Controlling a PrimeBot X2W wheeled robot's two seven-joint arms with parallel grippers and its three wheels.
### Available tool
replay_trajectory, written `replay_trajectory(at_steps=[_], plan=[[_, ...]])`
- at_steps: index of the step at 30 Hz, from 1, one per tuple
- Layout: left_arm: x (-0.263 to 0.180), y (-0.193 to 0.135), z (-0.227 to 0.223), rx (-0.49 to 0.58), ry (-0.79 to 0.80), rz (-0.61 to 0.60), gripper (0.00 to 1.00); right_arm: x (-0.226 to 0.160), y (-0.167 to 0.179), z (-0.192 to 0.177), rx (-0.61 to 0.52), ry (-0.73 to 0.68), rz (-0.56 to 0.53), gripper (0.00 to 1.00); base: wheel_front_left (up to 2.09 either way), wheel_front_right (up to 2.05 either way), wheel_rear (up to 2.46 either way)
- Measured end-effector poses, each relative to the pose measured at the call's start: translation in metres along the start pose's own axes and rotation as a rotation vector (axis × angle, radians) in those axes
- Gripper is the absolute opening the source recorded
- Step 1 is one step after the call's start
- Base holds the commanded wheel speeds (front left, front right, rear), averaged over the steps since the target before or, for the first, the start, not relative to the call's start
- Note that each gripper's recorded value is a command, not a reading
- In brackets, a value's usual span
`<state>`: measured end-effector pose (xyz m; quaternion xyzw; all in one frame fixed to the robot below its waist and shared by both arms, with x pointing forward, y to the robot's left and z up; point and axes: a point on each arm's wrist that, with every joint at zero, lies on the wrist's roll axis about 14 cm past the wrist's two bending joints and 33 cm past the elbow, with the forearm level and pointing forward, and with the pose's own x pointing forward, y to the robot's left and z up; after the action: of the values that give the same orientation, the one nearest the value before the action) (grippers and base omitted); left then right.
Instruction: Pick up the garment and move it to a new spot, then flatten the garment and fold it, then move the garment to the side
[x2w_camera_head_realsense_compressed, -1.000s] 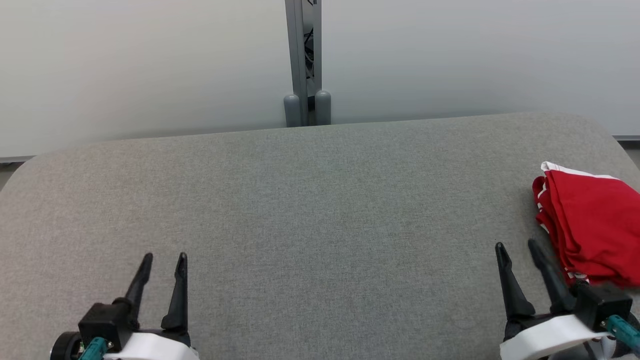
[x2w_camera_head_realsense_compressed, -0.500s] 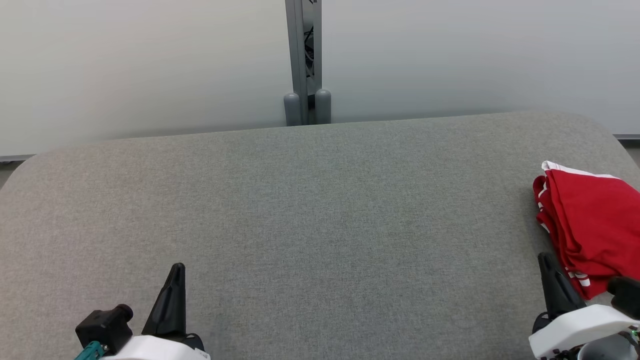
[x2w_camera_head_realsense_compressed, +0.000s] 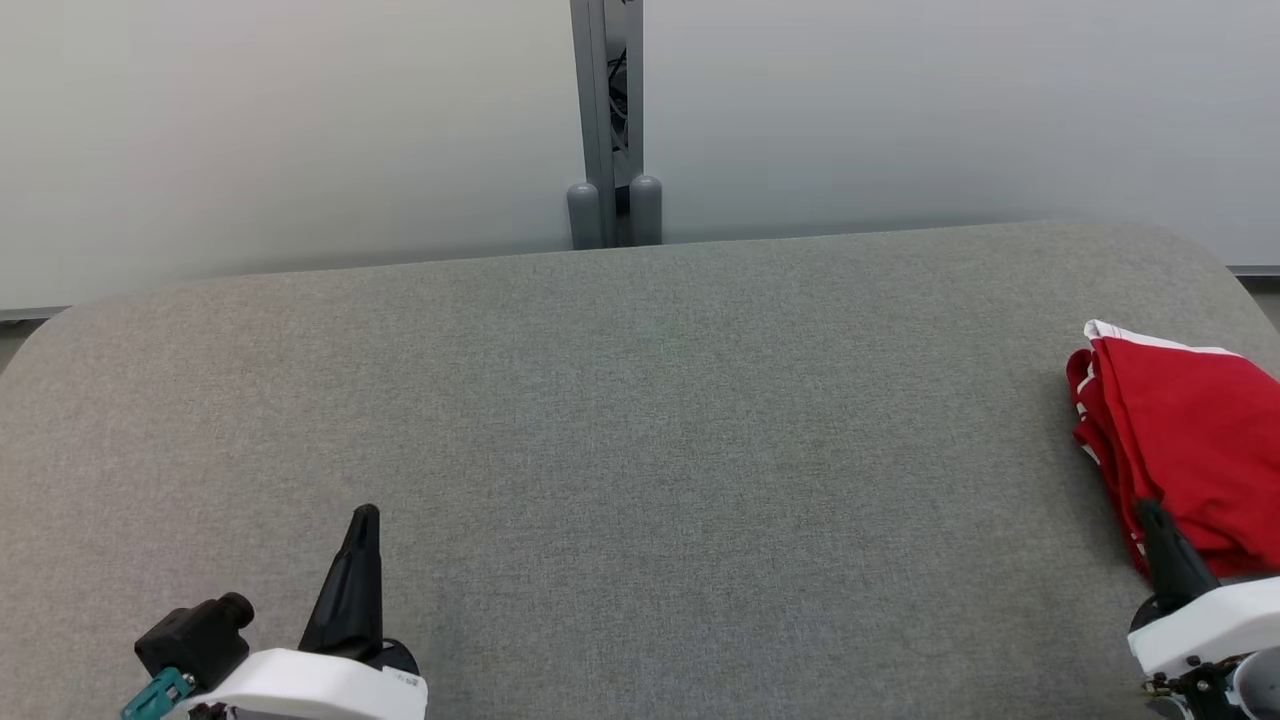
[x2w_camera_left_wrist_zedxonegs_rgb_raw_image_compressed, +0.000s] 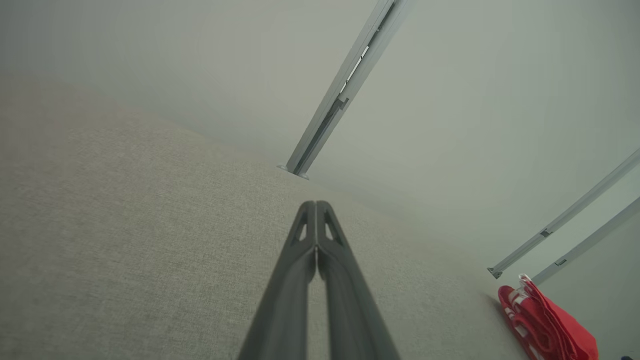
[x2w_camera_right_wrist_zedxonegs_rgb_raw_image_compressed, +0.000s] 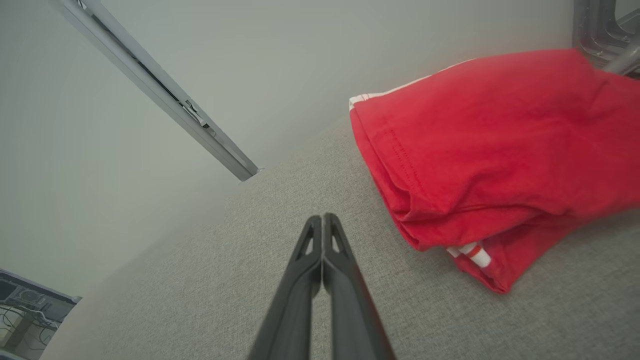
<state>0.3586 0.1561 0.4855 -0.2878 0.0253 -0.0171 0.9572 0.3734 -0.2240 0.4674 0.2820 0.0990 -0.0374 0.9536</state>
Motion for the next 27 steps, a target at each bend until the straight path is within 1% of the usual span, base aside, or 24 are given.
replay_trajectory(at_steps=[10, 27], plan=[[0.007, -0.008, 0.001, -0.148, -0.012, -0.014, 0.0, 0.003, -0.017, 0.007, 0.148, 0.024, -0.034, 0.0, 0.0, 0.0, 0.0], [0.015, -0.018, 0.0, -0.379, -0.02, -0.019, 0.0, 0.009, -0.036, 0.023, 0.385, 0.039, -0.045, 0.0, 0.0, 0.0, 0.0]])
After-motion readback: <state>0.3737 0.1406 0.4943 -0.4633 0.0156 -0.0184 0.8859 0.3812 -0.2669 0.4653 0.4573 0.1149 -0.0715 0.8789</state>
